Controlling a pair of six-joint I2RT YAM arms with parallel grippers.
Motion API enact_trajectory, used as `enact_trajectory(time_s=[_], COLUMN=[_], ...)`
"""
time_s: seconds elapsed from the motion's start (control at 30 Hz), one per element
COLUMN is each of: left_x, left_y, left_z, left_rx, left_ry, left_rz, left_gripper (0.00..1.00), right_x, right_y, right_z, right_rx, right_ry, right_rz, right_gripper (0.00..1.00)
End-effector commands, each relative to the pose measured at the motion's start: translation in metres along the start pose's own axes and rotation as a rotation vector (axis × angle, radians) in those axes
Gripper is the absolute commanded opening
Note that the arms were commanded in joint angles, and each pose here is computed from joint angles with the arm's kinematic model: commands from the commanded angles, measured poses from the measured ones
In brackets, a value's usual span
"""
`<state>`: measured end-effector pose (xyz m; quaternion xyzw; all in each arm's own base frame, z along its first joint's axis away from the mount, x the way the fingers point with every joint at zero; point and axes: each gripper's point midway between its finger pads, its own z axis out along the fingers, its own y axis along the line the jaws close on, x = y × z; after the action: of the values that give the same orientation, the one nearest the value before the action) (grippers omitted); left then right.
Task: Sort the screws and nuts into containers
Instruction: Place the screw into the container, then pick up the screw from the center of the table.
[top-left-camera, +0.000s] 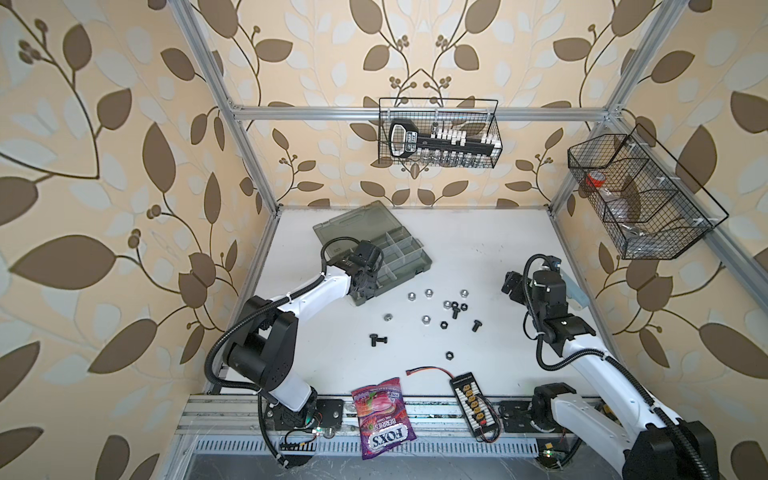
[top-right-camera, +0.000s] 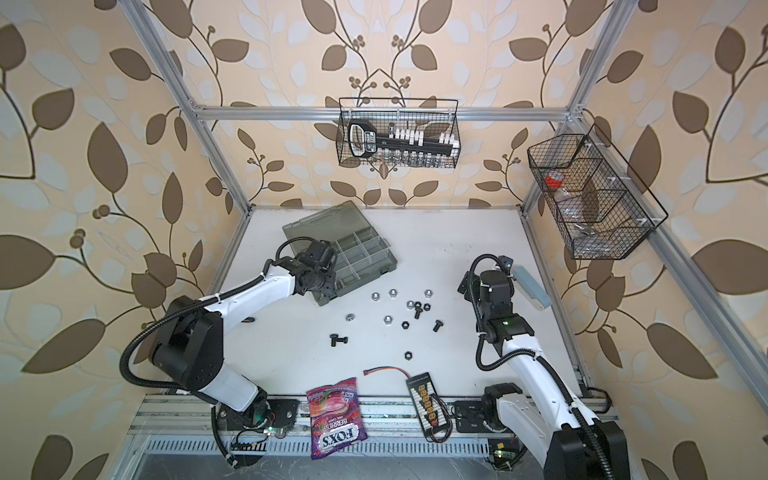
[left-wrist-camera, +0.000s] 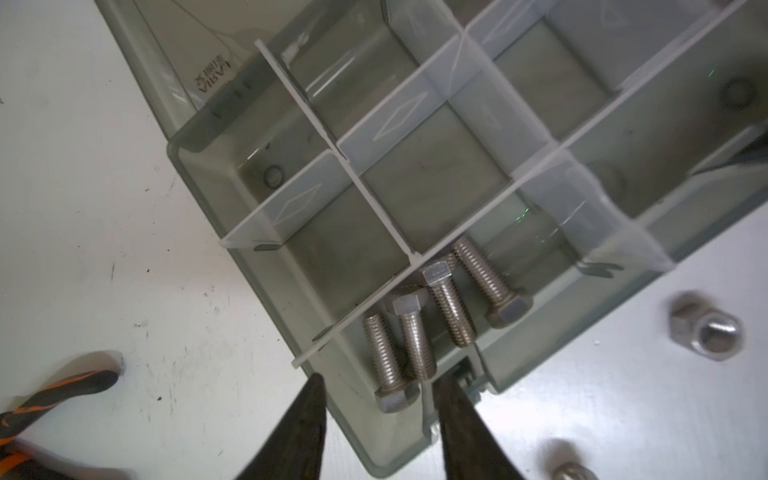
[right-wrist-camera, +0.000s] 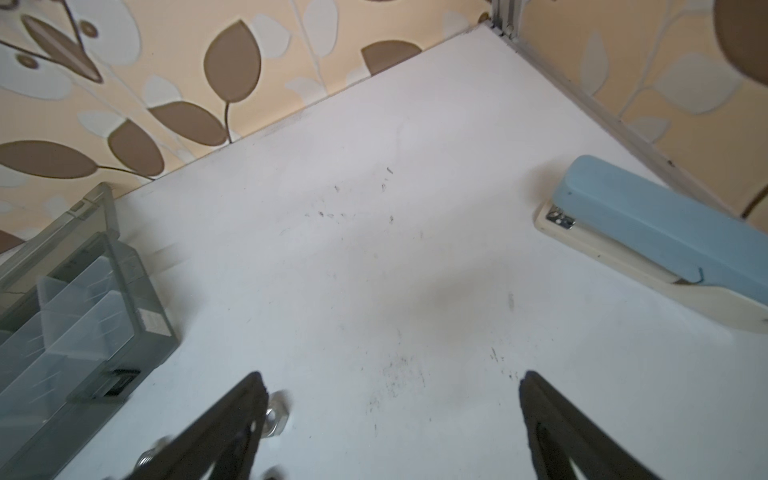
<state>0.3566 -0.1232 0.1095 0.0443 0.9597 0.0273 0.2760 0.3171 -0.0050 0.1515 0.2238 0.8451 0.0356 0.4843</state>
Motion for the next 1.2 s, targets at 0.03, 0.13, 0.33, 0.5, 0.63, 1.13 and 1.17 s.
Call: enact_trajectory(time_s=[0.03, 0.13, 0.33, 0.5, 0.63, 1.13, 1.17], left_x=[-0.020, -0.026, -0.028, -0.025, -0.019, 0.002, 0.002], left_y=[-0.003, -0.008, -0.009, 0.003, 0.016, 0.042, 0.042], left_z=[-0.029, -0.040, -0.048, -0.054, -0.061, -0.075, -0.075], left_rx=[0.078, 0.126, 0.174, 0.138, 0.099, 0.041, 0.039], left_ry=[-0.087, -0.123, -0.172, -0.204, -0.238, -0.309, -0.305], left_rz=[-0.100, -0.152, -0.261, -0.320, -0.371, -0.450, -0.448], left_gripper=[0.54, 0.59, 0.92, 0.99, 0.99, 0.99, 0.99], right_x=[0.013, 0.026, 0.061, 0.092, 0.114, 0.149, 0.150], right_y=[0.015, 0.020, 0.037, 0.051, 0.060, 0.070, 0.069], right_z=[-0.008, -0.013, -0.029, -0.037, -0.039, -0.025, -0.023], right_rx=[-0.061, -0.066, -0.064, -0.066, -0.075, -0.015, -0.006], right_ry=[0.108, 0.177, 0.288, 0.379, 0.442, 0.548, 0.549], right_rz=[0.010, 0.005, -0.047, -0.093, -0.130, -0.220, -0.224], right_gripper=[0.87, 0.83, 0.76, 0.71, 0.68, 0.61, 0.60])
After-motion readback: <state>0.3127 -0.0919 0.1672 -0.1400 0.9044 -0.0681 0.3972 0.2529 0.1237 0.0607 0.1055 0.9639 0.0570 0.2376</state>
